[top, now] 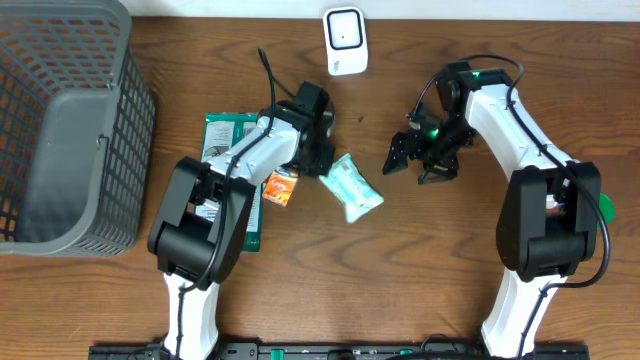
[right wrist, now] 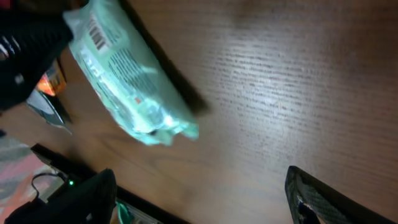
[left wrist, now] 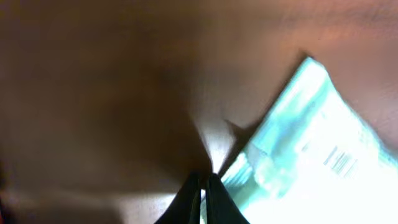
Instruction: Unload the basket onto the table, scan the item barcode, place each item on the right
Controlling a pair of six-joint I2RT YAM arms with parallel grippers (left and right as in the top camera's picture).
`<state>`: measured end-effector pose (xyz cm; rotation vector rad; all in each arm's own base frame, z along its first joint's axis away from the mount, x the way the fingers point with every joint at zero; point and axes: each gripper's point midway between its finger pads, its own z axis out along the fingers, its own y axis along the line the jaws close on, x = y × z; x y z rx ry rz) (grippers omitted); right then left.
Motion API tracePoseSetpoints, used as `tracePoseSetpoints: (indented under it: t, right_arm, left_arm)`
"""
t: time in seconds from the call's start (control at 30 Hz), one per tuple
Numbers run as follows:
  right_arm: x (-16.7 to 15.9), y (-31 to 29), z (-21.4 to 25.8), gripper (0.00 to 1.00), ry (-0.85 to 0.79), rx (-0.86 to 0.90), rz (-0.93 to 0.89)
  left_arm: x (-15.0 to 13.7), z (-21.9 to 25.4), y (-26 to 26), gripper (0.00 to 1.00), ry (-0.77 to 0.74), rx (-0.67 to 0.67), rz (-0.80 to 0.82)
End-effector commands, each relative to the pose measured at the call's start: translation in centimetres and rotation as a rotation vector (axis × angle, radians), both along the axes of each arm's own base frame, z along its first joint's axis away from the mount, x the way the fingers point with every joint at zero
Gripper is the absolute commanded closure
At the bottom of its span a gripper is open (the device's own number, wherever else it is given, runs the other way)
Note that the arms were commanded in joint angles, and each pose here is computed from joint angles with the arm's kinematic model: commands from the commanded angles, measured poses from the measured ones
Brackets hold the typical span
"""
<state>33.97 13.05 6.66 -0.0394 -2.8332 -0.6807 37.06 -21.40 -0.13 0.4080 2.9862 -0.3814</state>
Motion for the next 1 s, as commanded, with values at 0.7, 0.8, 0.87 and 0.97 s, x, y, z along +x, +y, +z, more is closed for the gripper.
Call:
tracePoseSetpoints:
  t: [0.7, 0.8, 0.87, 0.97]
  right_arm:
    - [-1.9, 2.8, -4.3, 0.29, 0.010, 0.213, -0.043]
    - [-2.3, 2.8, -4.9, 0.30, 0.018, 0.213, -0.052]
    - [-2.6, 2.7, -5.2, 0.29, 0.024, 0.213, -0.053]
    - [-2.3, 2.8, -5.6, 0.30, -0.001, 0.223, -0.051]
  left_arm:
    - [-0.7, 0.7, 0.1, 0.92, 0.042, 0.000, 0.053]
    - [-0.8, 0.8, -0.2, 0.92, 0.047, -0.009, 0.051]
    - [-1.4, 0.7, -0.5, 0.92, 0.062, -0.011, 0.041]
    - [-3.0, 0.5, -1.3, 0.92, 0.103, -0.010, 0.010]
